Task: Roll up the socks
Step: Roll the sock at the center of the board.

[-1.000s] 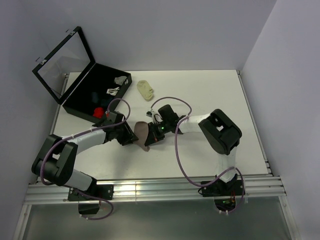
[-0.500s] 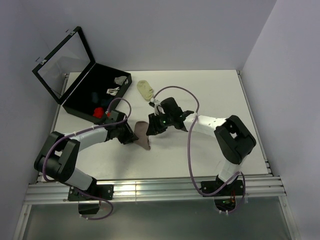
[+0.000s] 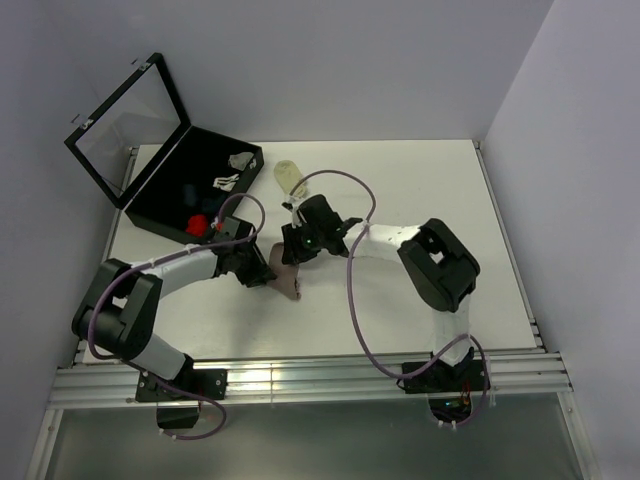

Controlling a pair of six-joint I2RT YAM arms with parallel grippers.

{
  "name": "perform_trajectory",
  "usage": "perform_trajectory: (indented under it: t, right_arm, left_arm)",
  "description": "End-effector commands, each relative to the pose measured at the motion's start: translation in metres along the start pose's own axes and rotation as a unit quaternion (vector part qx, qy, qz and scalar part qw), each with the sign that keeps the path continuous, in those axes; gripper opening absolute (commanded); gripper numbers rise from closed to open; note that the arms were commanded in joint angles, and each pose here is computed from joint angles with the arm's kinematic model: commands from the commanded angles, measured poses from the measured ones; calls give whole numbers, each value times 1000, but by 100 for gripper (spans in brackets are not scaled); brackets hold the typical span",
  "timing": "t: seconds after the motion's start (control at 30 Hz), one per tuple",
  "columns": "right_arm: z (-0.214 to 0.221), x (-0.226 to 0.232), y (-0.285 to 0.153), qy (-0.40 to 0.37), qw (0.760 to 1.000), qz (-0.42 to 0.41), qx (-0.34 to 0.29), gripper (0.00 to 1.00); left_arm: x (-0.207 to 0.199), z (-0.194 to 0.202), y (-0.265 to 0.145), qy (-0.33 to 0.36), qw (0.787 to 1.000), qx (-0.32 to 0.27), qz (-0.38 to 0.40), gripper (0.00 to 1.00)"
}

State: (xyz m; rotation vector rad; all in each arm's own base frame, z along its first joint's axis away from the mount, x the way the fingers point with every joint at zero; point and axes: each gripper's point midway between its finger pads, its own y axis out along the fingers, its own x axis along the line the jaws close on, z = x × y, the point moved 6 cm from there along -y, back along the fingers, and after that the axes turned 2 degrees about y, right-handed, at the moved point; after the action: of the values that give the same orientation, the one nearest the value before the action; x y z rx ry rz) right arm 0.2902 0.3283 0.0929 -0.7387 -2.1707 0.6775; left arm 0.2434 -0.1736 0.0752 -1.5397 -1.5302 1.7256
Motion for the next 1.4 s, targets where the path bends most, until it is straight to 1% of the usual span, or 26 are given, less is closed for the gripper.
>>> perform_trajectory:
  t: [0.0,0.2,0.37,0.4,0.6,0.7,0.73,0.87,0.97,1.0,1.03,1.07,1.1,1.17,1.23,1.27,1.37]
  right_arm:
    - [-6,-13,12,12,999,39,-29,36]
    - [23,-36,9,53,993,101,-14,35]
    - [56,-56,-12,96,985,144,4,34]
    - [66,-62,-16,106,982,157,12,34]
    - [71,-67,-35,118,978,170,9,33]
    - [66,-62,-38,112,981,159,6,33]
    - [60,-57,-42,107,983,151,-6,33]
    - [39,-35,-61,61,989,125,-51,34]
    - [28,-12,-73,5,990,117,-78,36]
    - [26,-8,-75,-24,988,127,-87,38]
    - [27,10,-75,-53,988,114,-90,41]
    - [29,18,-75,-72,987,110,-90,42]
    - [28,21,-74,-96,983,124,-96,43]
    - [34,44,-69,-136,979,119,-94,47]
    - [38,51,-63,-168,972,138,-93,51]
    - [45,61,-58,-185,970,134,-87,52]
    - [54,69,-46,-218,961,149,-77,53]
  left_arm:
    - [36,7,8,31,995,11,-99,33]
    - [28,4,10,75,993,35,-83,34]
    - [21,3,10,123,988,59,-74,34]
    - [16,2,9,145,985,61,-65,34]
    - [3,2,7,203,974,81,-59,34]
    - [-2,6,11,235,965,91,-69,35]
    - [-4,10,12,242,963,94,-70,35]
    - [-6,13,18,236,964,101,-69,34]
    - [-6,12,20,230,965,100,-80,34]
    - [-7,11,20,230,965,99,-79,34]
    - [-6,11,21,230,964,100,-82,34]
    - [-5,10,23,230,964,101,-86,34]
    - [-7,10,24,230,964,103,-82,34]
    - [-7,11,27,232,963,112,-81,34]
    - [-11,9,28,233,963,113,-77,34]
    - [-12,9,29,234,962,115,-77,35]
    - [-15,6,29,238,962,110,-77,35]
